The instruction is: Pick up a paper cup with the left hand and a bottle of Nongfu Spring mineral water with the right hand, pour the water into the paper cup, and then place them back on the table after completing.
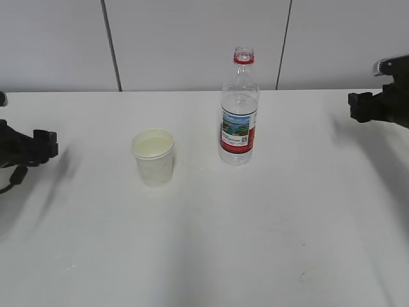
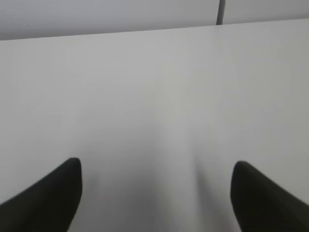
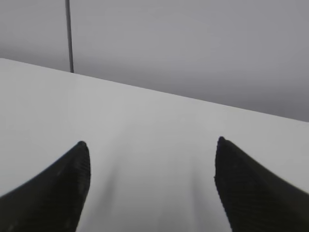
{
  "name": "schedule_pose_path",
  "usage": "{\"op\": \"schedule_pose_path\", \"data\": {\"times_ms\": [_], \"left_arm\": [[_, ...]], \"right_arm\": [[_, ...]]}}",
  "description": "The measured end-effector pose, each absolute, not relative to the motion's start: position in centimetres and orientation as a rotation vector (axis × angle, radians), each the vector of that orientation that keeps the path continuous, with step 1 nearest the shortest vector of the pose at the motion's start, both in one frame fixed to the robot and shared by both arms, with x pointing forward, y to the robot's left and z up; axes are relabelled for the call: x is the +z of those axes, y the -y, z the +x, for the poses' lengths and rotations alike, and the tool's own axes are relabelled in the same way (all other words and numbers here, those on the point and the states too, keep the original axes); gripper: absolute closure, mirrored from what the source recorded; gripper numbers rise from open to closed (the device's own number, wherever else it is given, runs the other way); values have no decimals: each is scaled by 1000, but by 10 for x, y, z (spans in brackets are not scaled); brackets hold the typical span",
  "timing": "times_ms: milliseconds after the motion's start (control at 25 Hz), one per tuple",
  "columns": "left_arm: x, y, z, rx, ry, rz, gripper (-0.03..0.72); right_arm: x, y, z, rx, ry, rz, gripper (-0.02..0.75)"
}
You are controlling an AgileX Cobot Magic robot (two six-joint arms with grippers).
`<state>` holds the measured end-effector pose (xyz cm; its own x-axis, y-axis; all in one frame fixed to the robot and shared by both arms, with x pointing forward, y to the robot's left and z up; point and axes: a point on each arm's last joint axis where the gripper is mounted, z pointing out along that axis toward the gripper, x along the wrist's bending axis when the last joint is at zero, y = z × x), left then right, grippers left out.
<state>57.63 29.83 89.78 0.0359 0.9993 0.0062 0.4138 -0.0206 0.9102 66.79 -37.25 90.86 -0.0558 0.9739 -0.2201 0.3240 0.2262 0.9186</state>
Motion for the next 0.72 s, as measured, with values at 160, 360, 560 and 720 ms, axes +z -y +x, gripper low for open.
{"op": "schedule_pose_path", "data": {"times_ms": [160,360,560,720], "left_arm": [[932,-299,586,911,-1552,1614,116],[958,-301,596,769,-1714,1767,125],[983,-303,605,609,-1866,1906,130],[1008,-303,610,542,-1928,1958,136]], "right_arm": [[939,379,666,779,-1586,1404,145],[960,381,656,641,-1629,1589,146],[977,378,651,475,-1686,1752,146],[995,370,652,401,-1756,1856,146]]}}
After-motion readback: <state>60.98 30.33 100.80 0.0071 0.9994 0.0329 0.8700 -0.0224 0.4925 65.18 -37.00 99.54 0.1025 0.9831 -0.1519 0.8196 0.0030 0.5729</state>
